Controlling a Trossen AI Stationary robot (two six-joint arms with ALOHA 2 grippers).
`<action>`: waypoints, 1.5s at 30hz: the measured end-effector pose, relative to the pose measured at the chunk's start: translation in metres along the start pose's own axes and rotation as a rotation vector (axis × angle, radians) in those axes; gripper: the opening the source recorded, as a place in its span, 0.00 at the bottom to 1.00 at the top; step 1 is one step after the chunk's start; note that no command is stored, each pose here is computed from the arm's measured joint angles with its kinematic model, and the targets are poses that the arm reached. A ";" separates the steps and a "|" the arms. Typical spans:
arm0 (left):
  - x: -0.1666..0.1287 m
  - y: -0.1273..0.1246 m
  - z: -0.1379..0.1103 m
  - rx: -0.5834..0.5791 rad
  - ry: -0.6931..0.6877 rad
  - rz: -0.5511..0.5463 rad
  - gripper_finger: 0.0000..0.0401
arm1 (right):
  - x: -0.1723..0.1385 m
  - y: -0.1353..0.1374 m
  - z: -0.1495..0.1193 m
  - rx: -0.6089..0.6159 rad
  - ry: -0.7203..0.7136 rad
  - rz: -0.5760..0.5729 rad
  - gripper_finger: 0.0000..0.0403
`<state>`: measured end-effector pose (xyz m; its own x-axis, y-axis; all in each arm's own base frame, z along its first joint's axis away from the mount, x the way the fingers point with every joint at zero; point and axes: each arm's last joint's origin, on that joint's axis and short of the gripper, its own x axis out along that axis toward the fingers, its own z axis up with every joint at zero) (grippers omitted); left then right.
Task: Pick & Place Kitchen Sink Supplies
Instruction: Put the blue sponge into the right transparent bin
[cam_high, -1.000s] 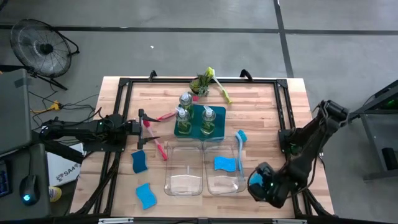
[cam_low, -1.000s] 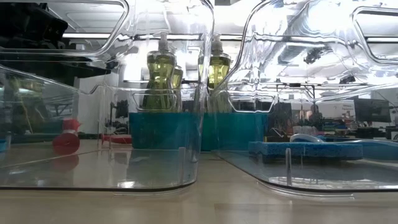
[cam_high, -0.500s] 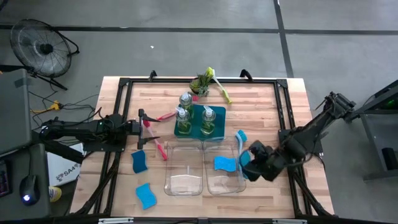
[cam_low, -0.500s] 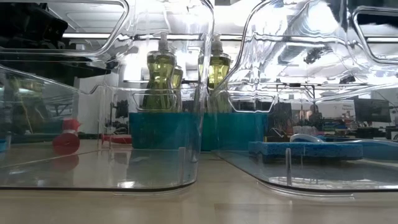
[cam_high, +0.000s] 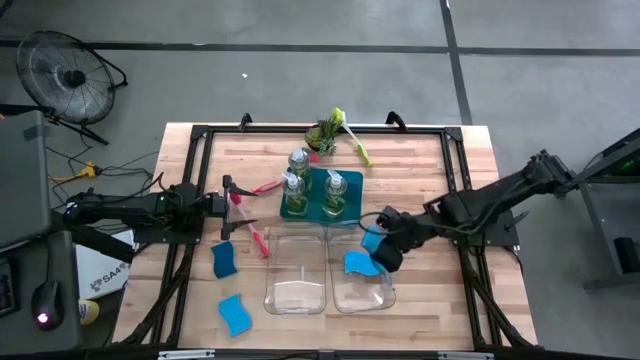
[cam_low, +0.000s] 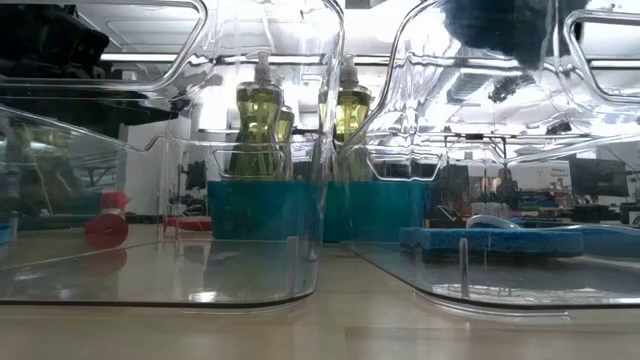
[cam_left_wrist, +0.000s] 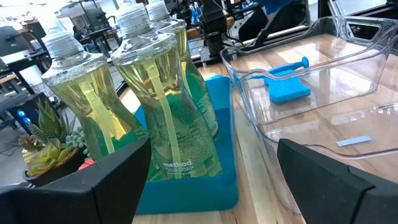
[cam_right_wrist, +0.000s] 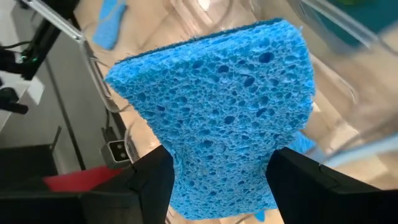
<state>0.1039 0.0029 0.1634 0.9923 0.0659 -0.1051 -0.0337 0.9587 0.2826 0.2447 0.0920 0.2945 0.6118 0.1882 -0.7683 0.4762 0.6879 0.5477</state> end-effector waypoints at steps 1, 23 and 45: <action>0.000 0.000 0.000 0.000 0.000 0.000 0.86 | 0.000 0.000 0.003 -0.010 -0.003 0.012 0.56; 0.000 0.000 0.000 0.000 0.000 0.000 0.86 | 0.061 -0.016 0.034 -0.214 0.195 0.071 0.56; 0.000 0.000 0.000 0.000 0.000 0.000 0.86 | 0.117 -0.022 0.032 -0.483 0.307 -0.151 0.56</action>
<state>0.1039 0.0029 0.1634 0.9923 0.0659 -0.1049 -0.0338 0.9586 0.2827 0.3261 0.0762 0.2036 0.3146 0.2075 -0.9263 0.1580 0.9508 0.2666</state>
